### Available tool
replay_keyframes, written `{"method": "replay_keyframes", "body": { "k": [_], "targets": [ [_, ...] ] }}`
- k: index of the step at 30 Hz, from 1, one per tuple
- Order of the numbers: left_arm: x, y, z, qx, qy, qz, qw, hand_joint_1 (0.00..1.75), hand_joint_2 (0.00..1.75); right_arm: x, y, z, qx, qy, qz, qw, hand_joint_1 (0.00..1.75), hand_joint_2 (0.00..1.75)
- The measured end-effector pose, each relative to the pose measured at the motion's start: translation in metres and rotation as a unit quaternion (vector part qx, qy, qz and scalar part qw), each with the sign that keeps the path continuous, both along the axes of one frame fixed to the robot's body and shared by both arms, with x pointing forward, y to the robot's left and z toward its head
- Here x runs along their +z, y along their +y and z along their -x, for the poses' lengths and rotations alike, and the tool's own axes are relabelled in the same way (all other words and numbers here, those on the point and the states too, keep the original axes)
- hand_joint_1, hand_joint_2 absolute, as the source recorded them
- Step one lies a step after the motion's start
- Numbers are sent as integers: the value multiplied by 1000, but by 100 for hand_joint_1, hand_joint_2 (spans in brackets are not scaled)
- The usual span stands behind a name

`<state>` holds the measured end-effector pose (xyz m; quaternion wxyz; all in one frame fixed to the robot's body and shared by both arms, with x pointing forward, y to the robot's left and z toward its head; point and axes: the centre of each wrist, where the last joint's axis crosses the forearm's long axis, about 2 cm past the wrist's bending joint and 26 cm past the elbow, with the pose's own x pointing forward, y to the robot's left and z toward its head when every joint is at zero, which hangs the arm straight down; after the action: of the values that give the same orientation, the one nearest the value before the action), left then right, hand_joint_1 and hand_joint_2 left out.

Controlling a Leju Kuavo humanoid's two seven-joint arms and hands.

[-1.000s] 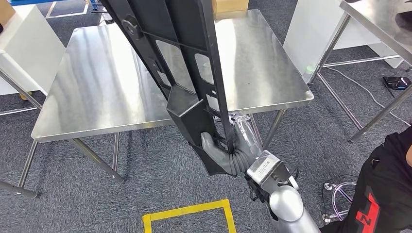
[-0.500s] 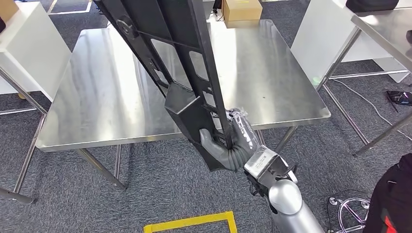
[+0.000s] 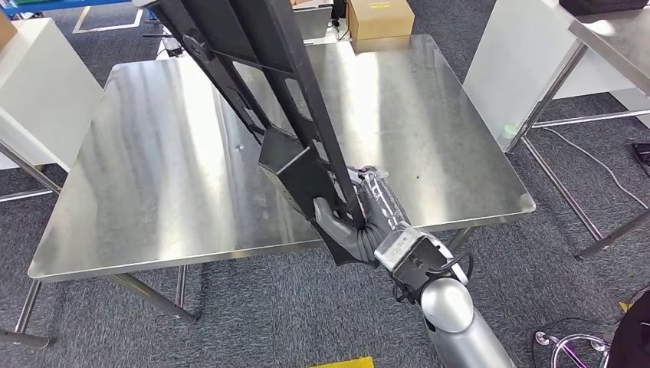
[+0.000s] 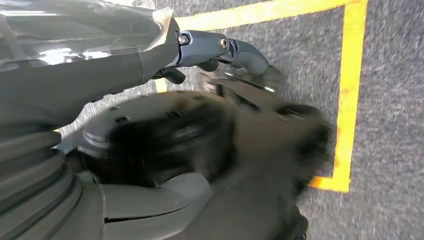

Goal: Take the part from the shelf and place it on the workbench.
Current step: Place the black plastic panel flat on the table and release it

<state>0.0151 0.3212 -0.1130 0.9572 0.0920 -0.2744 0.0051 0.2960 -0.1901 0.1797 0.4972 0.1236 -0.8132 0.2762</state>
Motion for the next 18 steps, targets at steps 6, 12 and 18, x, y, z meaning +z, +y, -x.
{"method": "replay_keyframes", "body": {
  "k": [6,12,18],
  "targets": [
    [0,2,4,1,4,-2,1000,0,175,18,5,-18,-39,-51,78,995,175,175],
    [0,2,0,4,2,0,1000,0,175,34,14,-31,-51,-90,122,987,175,175],
    [0,0,-1,8,8,0,1000,0,175,45,33,-46,-78,-155,258,950,175,175]
  ]
}}
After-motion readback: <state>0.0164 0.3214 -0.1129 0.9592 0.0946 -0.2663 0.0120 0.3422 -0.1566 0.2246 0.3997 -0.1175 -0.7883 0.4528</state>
